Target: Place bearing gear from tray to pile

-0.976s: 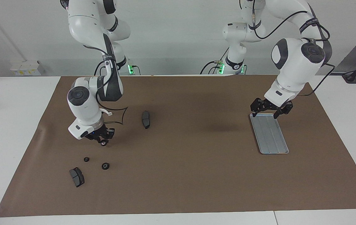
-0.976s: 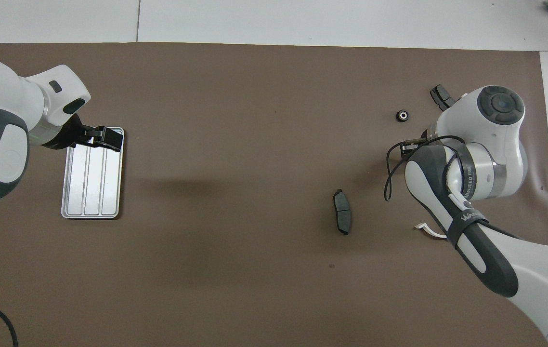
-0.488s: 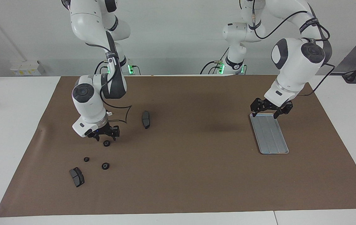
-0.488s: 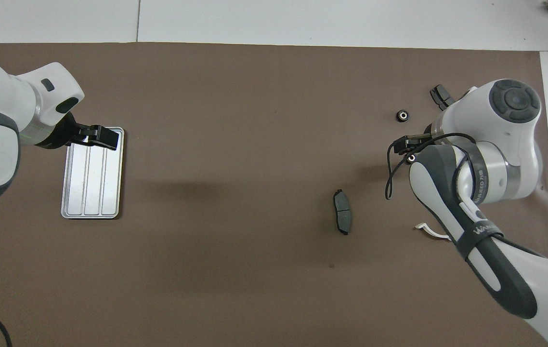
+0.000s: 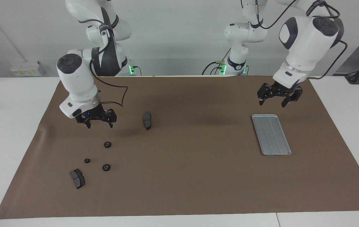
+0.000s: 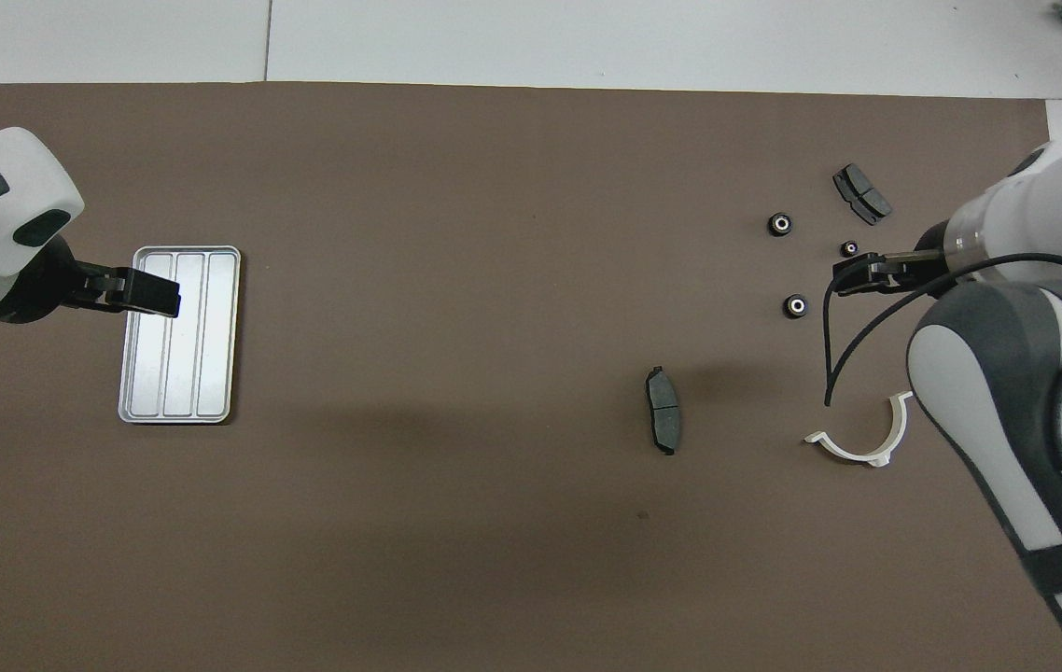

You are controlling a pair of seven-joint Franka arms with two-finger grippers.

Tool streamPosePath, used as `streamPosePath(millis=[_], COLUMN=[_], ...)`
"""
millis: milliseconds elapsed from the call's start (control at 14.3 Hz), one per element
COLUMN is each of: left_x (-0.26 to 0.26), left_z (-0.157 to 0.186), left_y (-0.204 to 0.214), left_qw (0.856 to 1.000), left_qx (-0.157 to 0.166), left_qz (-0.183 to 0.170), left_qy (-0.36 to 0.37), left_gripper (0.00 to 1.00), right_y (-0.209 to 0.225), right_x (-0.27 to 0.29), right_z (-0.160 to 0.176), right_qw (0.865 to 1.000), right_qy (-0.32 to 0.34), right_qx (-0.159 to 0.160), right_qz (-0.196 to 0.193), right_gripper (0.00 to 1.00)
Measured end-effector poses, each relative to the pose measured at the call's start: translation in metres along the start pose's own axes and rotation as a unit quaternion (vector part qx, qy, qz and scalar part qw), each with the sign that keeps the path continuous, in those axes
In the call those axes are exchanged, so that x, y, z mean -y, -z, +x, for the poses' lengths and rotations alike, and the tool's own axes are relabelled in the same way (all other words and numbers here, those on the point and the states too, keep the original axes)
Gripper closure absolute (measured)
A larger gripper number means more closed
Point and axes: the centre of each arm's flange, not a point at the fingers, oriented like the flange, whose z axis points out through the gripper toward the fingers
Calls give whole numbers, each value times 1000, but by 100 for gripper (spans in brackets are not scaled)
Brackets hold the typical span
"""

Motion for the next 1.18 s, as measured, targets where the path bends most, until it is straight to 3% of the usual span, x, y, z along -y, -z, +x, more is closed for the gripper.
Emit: streamPosePath(millis=[349,1185], left_x=[3,2], left_z=[-8,-10], left_y=[10,7], left_qw=[1000,1000], left_qx=[11,19], left_qz=[0,1], left_qy=[2,2], left_gripper=[0,0], right_y=[39,60], right_x=[-18,-39], right_z=[-22,-26], right_qw=[1000,999], right_qy=[-14,-34], right_qx=[6,-1], right_qz=[6,13], right_gripper=[0,0])
